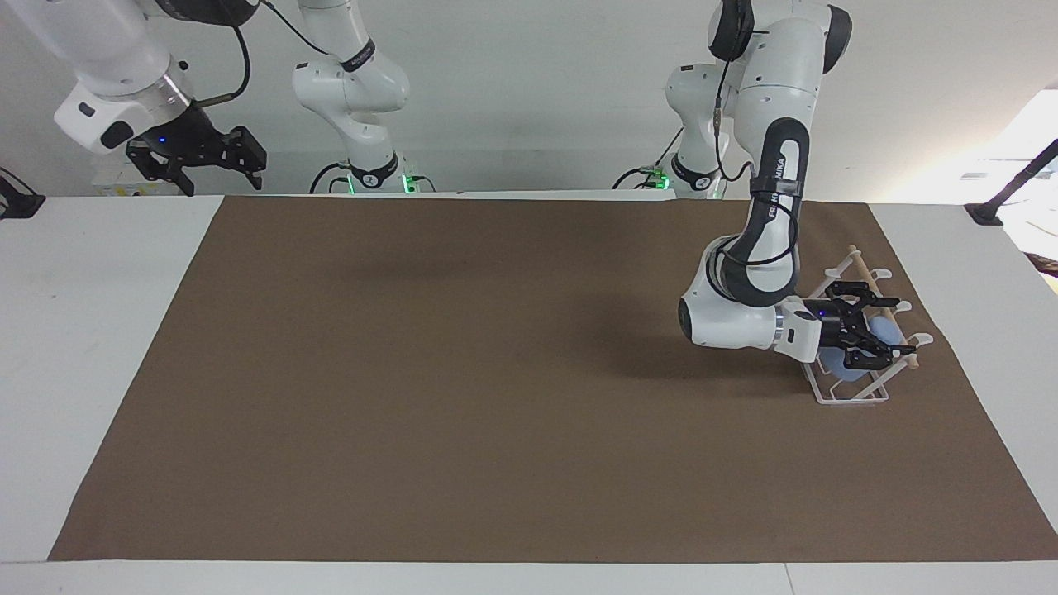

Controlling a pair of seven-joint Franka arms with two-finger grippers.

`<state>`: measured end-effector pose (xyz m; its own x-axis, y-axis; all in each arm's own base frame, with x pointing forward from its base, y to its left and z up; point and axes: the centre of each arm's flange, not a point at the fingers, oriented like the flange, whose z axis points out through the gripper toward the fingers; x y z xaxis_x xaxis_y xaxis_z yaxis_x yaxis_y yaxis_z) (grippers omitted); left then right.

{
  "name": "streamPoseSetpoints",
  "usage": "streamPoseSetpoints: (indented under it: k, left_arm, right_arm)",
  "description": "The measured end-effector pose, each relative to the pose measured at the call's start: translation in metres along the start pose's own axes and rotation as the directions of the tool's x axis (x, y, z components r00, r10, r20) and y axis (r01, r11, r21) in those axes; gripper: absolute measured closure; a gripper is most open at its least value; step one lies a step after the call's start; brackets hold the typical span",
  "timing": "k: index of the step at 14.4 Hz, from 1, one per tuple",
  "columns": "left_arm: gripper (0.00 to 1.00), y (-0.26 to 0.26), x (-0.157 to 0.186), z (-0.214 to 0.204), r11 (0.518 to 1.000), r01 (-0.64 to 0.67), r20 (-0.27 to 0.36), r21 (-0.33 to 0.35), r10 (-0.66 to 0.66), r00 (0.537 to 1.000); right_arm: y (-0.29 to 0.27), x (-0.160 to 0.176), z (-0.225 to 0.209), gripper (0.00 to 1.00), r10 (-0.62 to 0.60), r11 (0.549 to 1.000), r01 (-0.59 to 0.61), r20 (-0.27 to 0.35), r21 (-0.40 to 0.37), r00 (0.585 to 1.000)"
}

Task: Hang cup on cup holder
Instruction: 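Lower the cup onto the holder's wooden peg with the left gripper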

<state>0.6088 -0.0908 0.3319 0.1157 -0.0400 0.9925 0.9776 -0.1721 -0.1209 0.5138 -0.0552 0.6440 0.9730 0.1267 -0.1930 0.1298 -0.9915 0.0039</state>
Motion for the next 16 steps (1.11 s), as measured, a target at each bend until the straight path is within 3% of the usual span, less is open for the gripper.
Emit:
streamPoseSetpoints:
  k: [4,8,11,13,16]
  left_arm:
    - [0.0,0.001,0.009,-0.013,1.0,0.021,0.046,-0.001,-0.021,0.999]
    - [0.0,0.008,0.065,-0.023,0.998,0.045,0.145,0.032,-0.049,0.988]
    - [0.0,0.006,0.125,-0.012,0.999,-0.031,0.312,0.016,0.024,0.95]
    - [0.0,-0.01,0.172,0.014,0.995,-0.095,0.443,-0.025,0.096,0.891]
    - [0.0,-0.036,0.215,0.059,0.981,-0.173,0.576,-0.087,0.191,0.795]
  right_arm:
    - [0.0,0.0,0.0,0.0,0.0,1.0,0.0,0.0,0.0,1.0]
    - [0.0,0.0,0.0,0.01,0.0,1.0,0.0,0.0,0.0,1.0]
    - [0.0,0.0,0.0,0.0,0.0,1.0,0.0,0.0,0.0,1.0]
    - [0.0,0.0,0.0,0.0,0.0,1.0,0.0,0.0,0.0,1.0]
    - [0.0,0.0,0.0,0.01,0.0,1.0,0.0,0.0,0.0,1.0]
